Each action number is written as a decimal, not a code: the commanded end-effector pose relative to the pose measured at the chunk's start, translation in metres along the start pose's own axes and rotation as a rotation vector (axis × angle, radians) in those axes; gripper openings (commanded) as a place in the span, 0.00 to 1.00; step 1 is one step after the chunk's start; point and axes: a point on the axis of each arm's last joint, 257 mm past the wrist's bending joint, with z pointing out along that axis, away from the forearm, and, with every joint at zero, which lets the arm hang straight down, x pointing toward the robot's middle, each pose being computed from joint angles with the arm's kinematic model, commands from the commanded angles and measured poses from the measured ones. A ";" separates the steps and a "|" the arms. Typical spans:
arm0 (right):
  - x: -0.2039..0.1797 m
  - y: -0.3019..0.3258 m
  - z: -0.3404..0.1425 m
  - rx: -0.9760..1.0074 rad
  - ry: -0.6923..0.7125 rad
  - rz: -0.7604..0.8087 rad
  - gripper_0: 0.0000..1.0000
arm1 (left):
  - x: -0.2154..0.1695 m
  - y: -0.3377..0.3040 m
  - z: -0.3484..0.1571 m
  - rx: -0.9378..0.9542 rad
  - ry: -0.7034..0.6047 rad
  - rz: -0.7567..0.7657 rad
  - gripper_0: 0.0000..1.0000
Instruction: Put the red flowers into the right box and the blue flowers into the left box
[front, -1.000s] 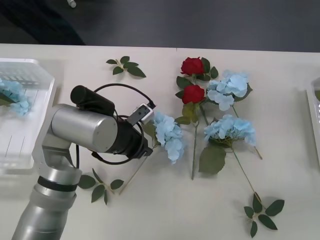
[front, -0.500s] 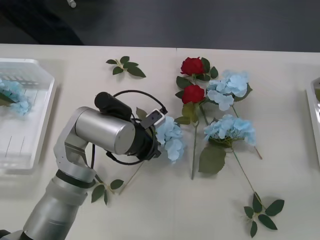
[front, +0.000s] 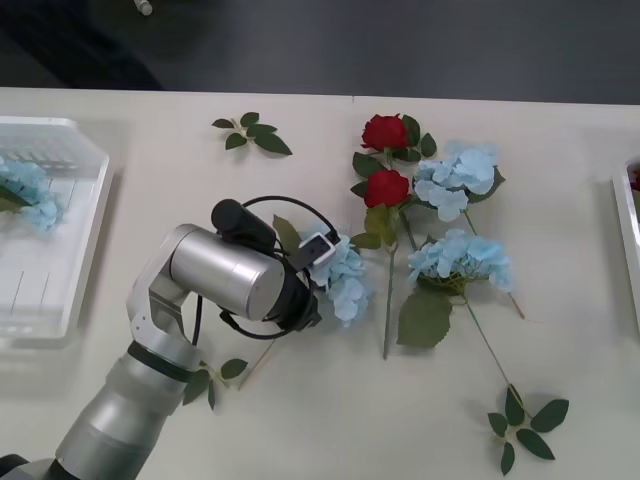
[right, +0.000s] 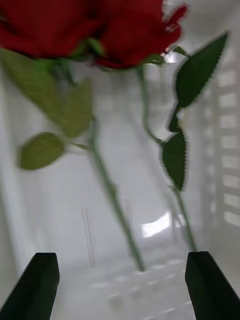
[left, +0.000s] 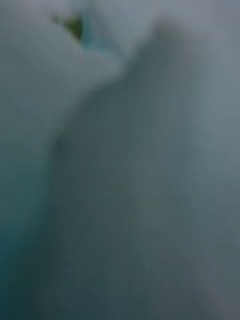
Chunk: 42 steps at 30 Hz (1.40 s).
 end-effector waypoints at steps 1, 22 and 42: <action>-0.016 0.059 -0.035 -0.139 -0.033 -0.058 0.75 | -0.022 0.007 -0.002 -0.033 -0.045 -0.023 1.00; -0.033 0.245 -0.031 -0.407 -0.225 -0.243 0.74 | -0.029 0.012 -0.006 -0.043 -0.072 -0.026 0.00; -0.048 0.287 -0.001 -0.442 -0.241 -0.237 0.75 | -0.019 0.089 -0.124 -0.217 -0.267 -0.152 0.00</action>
